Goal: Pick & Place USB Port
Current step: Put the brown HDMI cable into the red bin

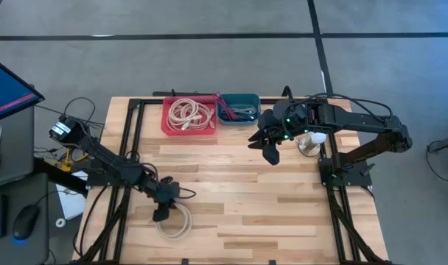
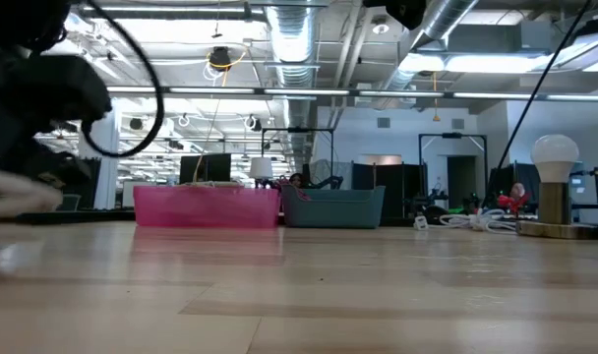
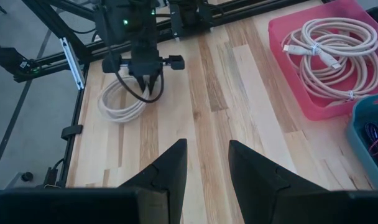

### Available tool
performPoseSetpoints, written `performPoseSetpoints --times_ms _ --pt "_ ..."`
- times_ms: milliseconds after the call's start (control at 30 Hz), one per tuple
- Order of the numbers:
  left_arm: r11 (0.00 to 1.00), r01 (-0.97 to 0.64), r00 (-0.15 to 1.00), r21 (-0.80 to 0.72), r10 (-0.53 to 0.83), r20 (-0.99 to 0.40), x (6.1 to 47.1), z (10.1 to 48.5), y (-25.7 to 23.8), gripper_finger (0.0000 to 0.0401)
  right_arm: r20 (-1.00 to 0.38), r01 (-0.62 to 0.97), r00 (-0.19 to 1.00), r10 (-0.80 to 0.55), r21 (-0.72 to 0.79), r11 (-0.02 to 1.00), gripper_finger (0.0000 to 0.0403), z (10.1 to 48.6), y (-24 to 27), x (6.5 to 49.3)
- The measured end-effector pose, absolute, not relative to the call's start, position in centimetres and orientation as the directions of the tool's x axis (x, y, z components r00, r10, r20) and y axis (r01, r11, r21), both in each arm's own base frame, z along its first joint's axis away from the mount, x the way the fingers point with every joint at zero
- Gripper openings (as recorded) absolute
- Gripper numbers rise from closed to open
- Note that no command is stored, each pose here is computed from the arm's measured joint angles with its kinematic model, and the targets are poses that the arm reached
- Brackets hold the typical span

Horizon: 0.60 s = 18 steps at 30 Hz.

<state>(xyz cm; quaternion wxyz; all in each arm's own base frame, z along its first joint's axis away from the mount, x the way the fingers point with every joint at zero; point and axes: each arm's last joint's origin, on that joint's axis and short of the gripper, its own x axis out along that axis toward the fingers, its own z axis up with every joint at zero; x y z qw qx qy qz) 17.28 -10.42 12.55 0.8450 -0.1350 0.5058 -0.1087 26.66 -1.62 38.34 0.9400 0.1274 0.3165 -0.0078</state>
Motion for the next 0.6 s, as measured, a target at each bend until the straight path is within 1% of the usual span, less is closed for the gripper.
performPoseSetpoints --times_ms 167,333,500,600 --pt "0.926 0.07 0.545 -0.371 -0.347 -0.763 18.5 13.9 -11.0 0.0039 -0.597 0.087 0.799 0.066 0.224 0.971 0.0111 38.3 -1.6 26.7" --pt "0.928 0.1 0.62 -0.359 -0.34 -0.707 20.0 16.1 -11.6 0.0039 -0.597 0.083 0.8 0.063 0.213 0.974 0.0111 38.3 -1.7 26.7" --pt "0.943 0.098 0.712 -0.319 -0.29 -0.64 22.2 18.8 -11.1 0.0039 -0.597 0.1 0.801 0.048 0.212 0.972 0.0111 38.3 -2.2 26.6" --pt "0.957 0.077 0.767 -0.279 -0.236 -0.597 23.6 20.4 -9.9 0.0039 -0.597 0.115 0.801 0.036 0.212 0.97 0.0111 38.3 -2.6 26.6"
